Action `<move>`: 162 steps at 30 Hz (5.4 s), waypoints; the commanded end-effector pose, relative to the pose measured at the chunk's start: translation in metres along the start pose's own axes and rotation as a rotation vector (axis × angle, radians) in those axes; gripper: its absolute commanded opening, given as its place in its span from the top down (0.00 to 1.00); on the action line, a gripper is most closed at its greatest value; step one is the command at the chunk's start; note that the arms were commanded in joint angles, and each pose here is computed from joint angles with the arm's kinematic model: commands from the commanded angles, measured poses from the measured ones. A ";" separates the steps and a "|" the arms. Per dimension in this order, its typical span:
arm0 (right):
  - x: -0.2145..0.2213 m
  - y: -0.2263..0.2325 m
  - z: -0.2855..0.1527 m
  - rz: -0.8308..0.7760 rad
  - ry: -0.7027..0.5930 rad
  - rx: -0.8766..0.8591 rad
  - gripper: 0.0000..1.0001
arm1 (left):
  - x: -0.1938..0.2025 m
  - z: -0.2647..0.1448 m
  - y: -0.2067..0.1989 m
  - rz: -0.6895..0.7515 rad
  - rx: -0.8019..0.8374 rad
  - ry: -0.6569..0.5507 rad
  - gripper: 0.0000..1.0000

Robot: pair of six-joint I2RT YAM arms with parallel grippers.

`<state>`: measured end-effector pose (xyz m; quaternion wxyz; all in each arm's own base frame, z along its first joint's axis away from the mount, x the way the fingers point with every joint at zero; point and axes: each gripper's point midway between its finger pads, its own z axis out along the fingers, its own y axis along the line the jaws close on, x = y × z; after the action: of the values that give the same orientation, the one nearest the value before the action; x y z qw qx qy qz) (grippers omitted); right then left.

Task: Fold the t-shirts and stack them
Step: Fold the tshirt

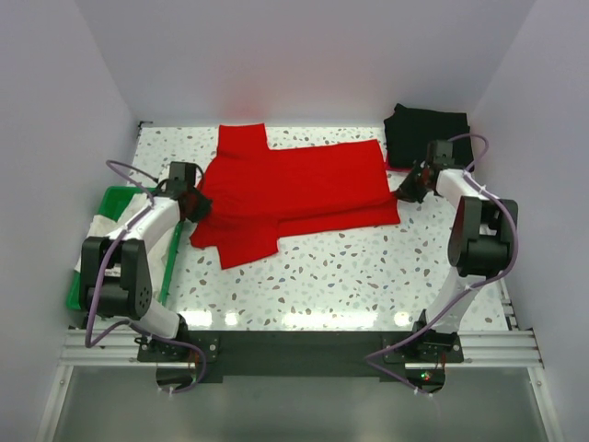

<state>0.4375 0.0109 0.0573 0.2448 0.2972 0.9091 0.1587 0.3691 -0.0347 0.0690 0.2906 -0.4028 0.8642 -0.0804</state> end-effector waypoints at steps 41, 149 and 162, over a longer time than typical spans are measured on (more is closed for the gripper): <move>0.051 -0.029 -0.014 0.045 -0.095 0.051 0.49 | 0.027 0.002 0.080 -0.059 -0.162 -0.066 0.42; 0.404 0.166 -0.093 -0.737 0.145 -0.493 0.47 | 0.169 -0.078 0.116 0.089 0.028 0.132 0.64; 0.406 0.177 -0.086 -0.743 0.108 -0.440 0.70 | 0.157 -0.090 0.092 0.120 0.109 0.110 1.00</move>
<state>0.1648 0.3673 0.0297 0.2429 -0.1397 0.9271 0.2488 0.1644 -0.0941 0.0189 0.2391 -0.3428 0.9012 -0.1147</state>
